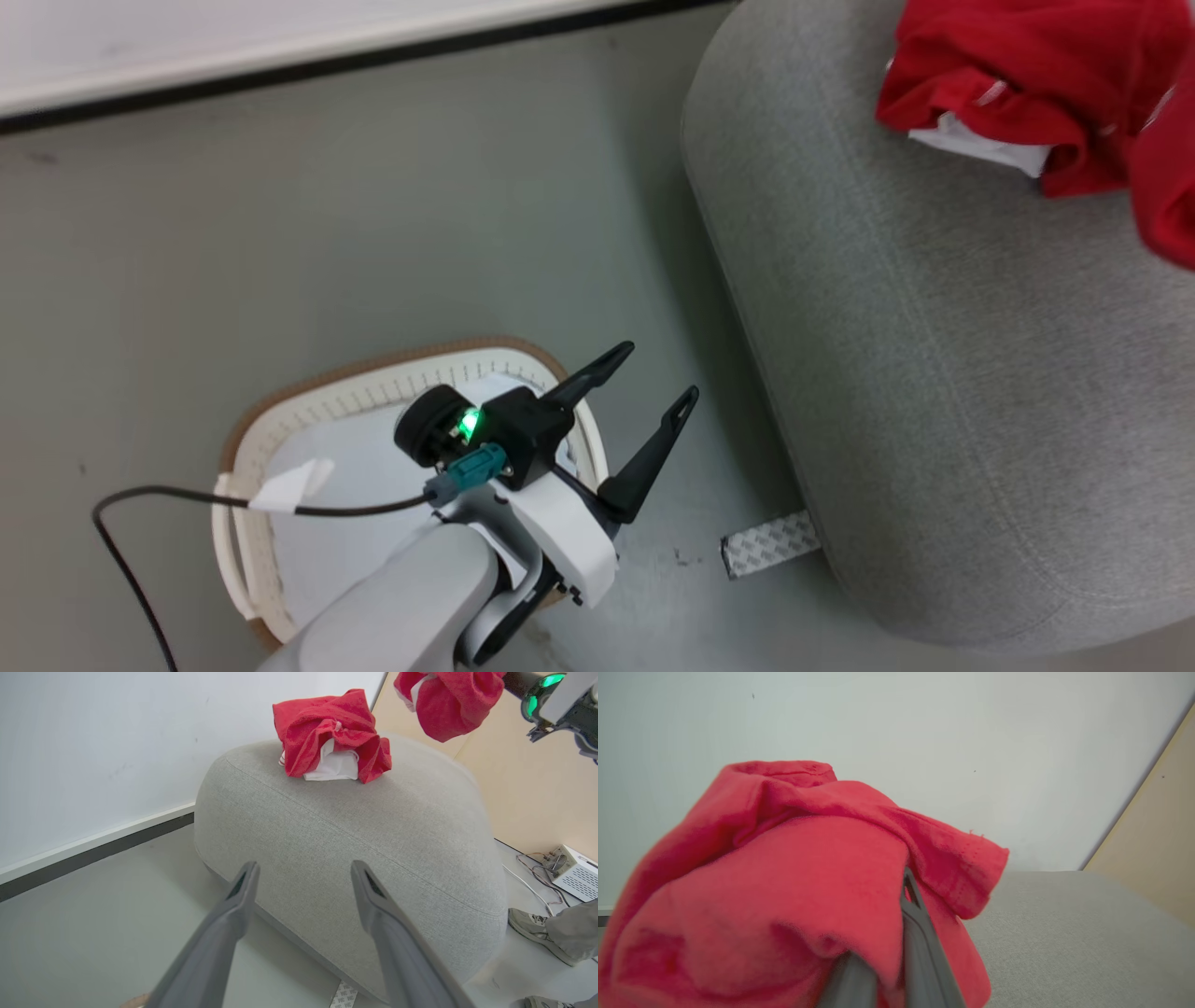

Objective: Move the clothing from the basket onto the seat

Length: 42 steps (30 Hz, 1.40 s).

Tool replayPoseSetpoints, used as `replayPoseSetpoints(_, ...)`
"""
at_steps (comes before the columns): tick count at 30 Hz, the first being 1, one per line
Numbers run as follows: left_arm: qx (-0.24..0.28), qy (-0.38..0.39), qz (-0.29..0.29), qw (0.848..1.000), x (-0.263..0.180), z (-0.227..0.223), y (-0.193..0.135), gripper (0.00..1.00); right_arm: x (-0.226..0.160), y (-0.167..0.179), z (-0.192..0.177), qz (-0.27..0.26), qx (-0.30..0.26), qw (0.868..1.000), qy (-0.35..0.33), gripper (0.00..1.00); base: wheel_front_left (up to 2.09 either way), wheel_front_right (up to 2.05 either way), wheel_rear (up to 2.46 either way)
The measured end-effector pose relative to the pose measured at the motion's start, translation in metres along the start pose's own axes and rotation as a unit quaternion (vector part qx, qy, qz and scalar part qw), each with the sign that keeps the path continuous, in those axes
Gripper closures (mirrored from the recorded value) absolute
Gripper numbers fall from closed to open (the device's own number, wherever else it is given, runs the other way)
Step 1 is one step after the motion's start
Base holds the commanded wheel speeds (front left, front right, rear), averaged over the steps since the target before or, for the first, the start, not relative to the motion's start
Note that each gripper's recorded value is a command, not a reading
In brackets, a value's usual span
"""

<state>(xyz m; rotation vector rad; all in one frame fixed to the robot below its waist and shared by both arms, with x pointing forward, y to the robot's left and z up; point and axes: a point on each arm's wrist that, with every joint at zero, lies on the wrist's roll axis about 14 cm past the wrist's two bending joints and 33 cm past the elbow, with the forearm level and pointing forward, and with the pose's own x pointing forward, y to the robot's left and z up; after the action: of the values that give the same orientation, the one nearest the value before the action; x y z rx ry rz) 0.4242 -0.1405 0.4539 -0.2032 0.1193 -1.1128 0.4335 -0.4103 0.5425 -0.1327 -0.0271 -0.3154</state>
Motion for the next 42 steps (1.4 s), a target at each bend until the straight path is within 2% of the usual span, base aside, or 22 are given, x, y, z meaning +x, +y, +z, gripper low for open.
replayPoseSetpoints(7, -0.03, 0.015, 0.009, 0.999, 0.002, -0.031, 0.022, 0.0, 0.045, -0.01, -0.03, -0.023, -0.008, 0.999, 0.043, 1.0, 0.0, 0.0, 0.0)
replayPoseSetpoints(11, -0.045, 0.019, 0.02, 0.999, 0.003, -0.046, 0.037, 0.0, 0.058, -0.009, -0.068, -0.03, -0.012, 0.993, 0.115, 1.0, 0.0, 0.0, 0.0)
replayPoseSetpoints(16, -0.056, 0.022, 0.037, 0.998, 0.001, -0.058, 0.053, 0.0, 0.052, -0.012, -0.122, -0.031, -0.04, 0.972, 0.23, 1.0, 0.0, 0.0, 0.0)
replayPoseSetpoints(21, -0.051, 0.008, 0.052, 0.997, -0.002, -0.054, 0.063, 0.0, 0.03, -0.004, -0.164, -0.029, -0.026, 0.94, 0.34, 1.0, 0.0, 0.0, 0.0)
replayPoseSetpoints(22, -0.049, 0.004, 0.054, 0.997, -0.002, -0.052, 0.064, 0.0, 0.027, -0.003, -0.167, -0.029, -0.021, 0.935, 0.352, 0.87, 0.0, 0.0, 0.0)
replayPoseSetpoints(23, -0.048, 0.003, 0.056, 0.997, -0.002, -0.05, 0.064, 0.0, 0.025, -0.003, -0.168, -0.029, -0.018, 0.933, 0.359, 0.62, 0.0, 0.0, 0.0)
replayPoseSetpoints(25, -0.044, -0.002, 0.059, 0.997, -0.002, -0.046, 0.066, 0.0, 0.022, -0.002, -0.166, -0.026, -0.013, 0.93, 0.366, 0.0, 0.0, 0.0, 0.0)
replayPoseSetpoints(30, -0.038, -0.005, 0.063, 0.997, -0.004, -0.037, 0.063, 0.0, 0.016, -0.003, -0.156, -0.017, -0.015, 0.928, 0.371, 0.0, 0.0, 0.0, 0.0)
replayPoseSetpoints(37, -0.027, -0.016, 0.084, 0.996, -0.016, -0.012, 0.053, 0.0, -0.013, -0.008, -0.136, 0.004, -0.018, 0.917, 0.398, 0.0, 0.0, 0.0, 0.0)
replayPoseSetpoints(42, 0.002, -0.029, 0.111, 0.993, -0.033, 0.017, 0.049, 0.0, -0.018, 0.0, -0.096, 0.041, -0.022, 0.932, 0.36, 0.0, 0.0, 0.0, 0.0)
